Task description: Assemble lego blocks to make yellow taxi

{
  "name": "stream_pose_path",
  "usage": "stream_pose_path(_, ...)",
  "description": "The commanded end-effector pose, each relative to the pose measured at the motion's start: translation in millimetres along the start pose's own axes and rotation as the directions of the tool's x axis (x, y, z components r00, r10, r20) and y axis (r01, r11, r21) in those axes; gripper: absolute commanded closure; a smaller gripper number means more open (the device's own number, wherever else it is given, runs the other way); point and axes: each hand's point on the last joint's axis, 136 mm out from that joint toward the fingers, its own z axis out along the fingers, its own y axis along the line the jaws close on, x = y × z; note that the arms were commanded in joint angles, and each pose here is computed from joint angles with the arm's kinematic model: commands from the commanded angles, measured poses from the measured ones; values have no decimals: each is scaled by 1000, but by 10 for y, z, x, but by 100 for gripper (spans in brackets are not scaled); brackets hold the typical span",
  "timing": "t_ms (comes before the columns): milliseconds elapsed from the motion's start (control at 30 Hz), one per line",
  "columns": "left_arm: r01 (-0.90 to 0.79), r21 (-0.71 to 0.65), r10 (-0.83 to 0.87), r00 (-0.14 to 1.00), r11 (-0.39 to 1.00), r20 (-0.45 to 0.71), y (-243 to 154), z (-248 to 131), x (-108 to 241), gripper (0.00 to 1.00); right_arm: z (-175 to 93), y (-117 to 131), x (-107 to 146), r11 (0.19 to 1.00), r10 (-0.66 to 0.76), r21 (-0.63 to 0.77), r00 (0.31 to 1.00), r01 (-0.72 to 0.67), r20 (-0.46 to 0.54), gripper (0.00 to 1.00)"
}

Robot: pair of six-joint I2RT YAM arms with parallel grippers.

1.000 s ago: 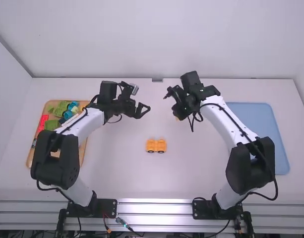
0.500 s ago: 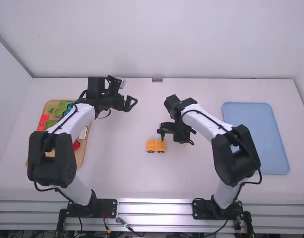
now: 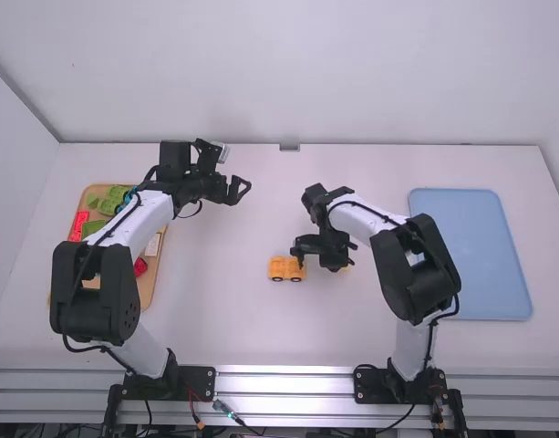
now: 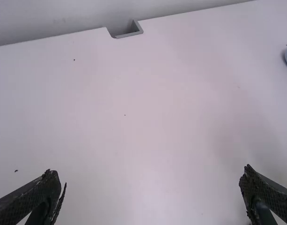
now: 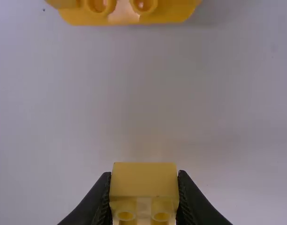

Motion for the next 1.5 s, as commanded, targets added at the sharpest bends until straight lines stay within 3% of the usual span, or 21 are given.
stream_pose_path(0, -21, -2, 22, 1000, 1000, 13, -5, -28, -68, 1, 67, 93, -64, 999, 5, -54, 999, -3, 40, 99)
stream_pose_path(33, -22, -2, 23, 1000, 1000, 13, -6, -29, -70, 1, 66, 113, -97, 998, 6, -65, 998, -2, 58, 93)
stream_pose_path(167, -23, -7, 23, 1000, 1000, 13, 2, -29, -70, 1, 87, 139, -137, 997, 3, -80, 997, 3, 71, 91)
stream_pose_path(400, -22, -10, 22, 1000, 1000, 13, 11, -30, -68, 1, 188, 167, -148, 995, -17, -94, 999, 21, 38, 67)
stream_pose_path(533, -22, -10, 22, 1000, 1000, 14, 12, -32, -72, 1, 197, 162, -154, 995, -16, -95, 999, 20, 42, 60)
stream_pose_path(600, -19, -14, 19, 1000, 1000, 14, 35, -39, -70, 1, 197, 161, -147, 995, -17, -94, 999, 21, 40, 38)
stream_pose_path(633, -19, -14, 19, 1000, 1000, 14, 32, -38, -68, 1, 197, 160, -144, 995, -18, -93, 999, 22, 38, 9)
stream_pose_path(667, -20, -13, 20, 1000, 1000, 14, 26, -37, -69, 1, 197, 158, -141, 995, -19, -92, 999, 23, 36, 1)
stream_pose_path(833, -17, -15, 17, 1000, 1000, 5, 44, -45, -45, 1, 108, -18, -80, 1000, 6, -14, 999, -7, -35, 1)
stream_pose_path(933, -77, 5, 77, 997, 997, 0, 9, -45, -28, 1, -100, -109, -169, 997, 72, 12, 997, -72, -3, 1)
stream_pose_path(1100, -283, 159, 284, 959, 946, 15, -257, -66, 69, 1, -593, -206, -327, 995, 93, 31, 983, -99, 158, 1)
stream_pose_path(1233, -477, 322, 477, 875, 818, 82, -575, -137, 246, 1, -1068, -261, -393, 991, 103, 45, 918, -130, 382, 1)
stream_pose_path(1300, -609, 412, 590, 785, 678, 189, -787, -217, 417, 1, -1461, -146, -475, 998, 20, 31, 786, -49, 617, 1)
stream_pose_path(1433, -744, 453, 640, 661, 491, 391, -1044, -315, 651, 1, -1681, -47, -383, 998, -64, 54, 579, 34, 813, 1)
stream_pose_path(1467, -748, 452, 640, 657, 486, 399, -1051, -319, 660, 1, -1677, -47, -370, 998, -64, 54, 568, 33, 820, 1)
